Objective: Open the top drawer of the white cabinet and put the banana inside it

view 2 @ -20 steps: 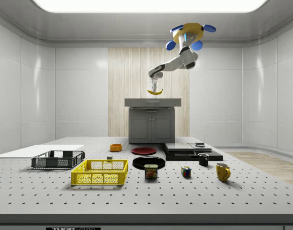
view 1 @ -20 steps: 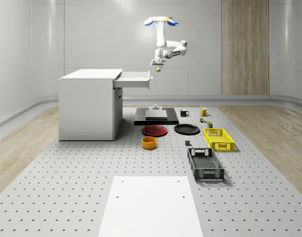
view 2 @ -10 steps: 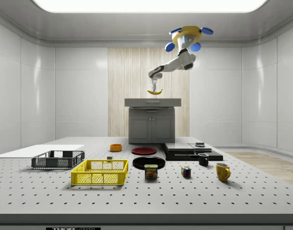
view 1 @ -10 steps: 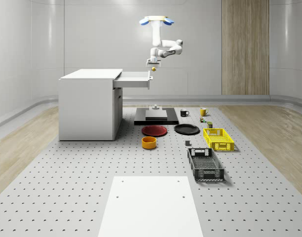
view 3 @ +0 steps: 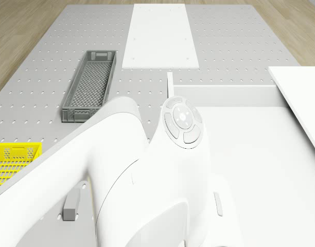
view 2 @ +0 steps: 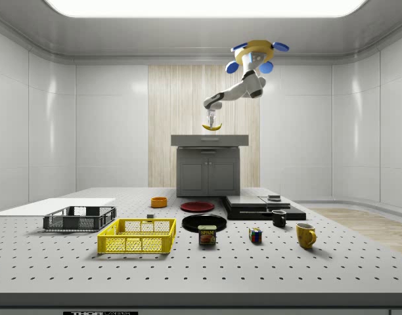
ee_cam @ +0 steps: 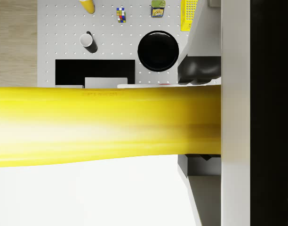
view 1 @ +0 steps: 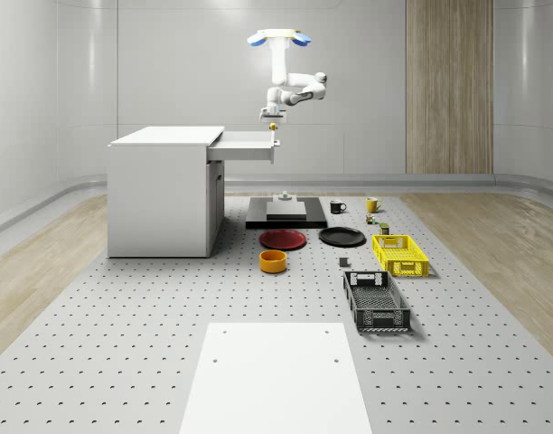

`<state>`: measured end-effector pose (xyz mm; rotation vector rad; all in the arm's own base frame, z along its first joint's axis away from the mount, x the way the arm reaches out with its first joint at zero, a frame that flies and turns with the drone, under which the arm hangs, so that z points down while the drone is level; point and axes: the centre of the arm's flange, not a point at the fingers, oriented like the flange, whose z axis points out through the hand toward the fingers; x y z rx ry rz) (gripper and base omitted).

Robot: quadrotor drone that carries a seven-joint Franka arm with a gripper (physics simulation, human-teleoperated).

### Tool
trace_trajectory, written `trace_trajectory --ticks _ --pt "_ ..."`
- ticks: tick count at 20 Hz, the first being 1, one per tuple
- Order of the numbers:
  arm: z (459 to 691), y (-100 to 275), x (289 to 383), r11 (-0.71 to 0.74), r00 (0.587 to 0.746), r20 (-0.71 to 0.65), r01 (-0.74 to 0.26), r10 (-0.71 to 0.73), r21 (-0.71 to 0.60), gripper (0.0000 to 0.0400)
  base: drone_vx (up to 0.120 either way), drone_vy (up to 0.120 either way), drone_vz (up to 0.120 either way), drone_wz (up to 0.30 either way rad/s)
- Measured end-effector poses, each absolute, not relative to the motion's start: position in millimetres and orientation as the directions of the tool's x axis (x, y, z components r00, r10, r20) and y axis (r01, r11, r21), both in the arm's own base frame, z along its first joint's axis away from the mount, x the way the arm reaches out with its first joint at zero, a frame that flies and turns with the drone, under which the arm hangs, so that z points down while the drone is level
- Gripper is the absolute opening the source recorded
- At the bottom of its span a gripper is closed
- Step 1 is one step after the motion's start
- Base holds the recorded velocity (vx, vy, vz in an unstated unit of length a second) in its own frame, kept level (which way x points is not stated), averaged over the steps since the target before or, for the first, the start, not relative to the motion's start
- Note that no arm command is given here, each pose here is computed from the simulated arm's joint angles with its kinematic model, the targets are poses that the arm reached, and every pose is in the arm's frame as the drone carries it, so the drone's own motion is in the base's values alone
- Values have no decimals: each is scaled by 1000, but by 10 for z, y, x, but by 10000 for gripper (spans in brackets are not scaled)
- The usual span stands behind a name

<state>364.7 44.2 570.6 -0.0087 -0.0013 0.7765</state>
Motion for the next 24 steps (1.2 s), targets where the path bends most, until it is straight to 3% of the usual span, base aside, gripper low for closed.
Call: trace_trajectory --ticks 12,19,24 --pt "5706 442 3647 713 713 -2 -701 701 -8 190 0 -120 0 0" --pt "5706 442 3647 713 713 -2 -701 701 -8 190 0 -120 -97 0" --pt "5710 442 3647 713 713 -2 -701 701 -8 190 0 -120 -8 0"
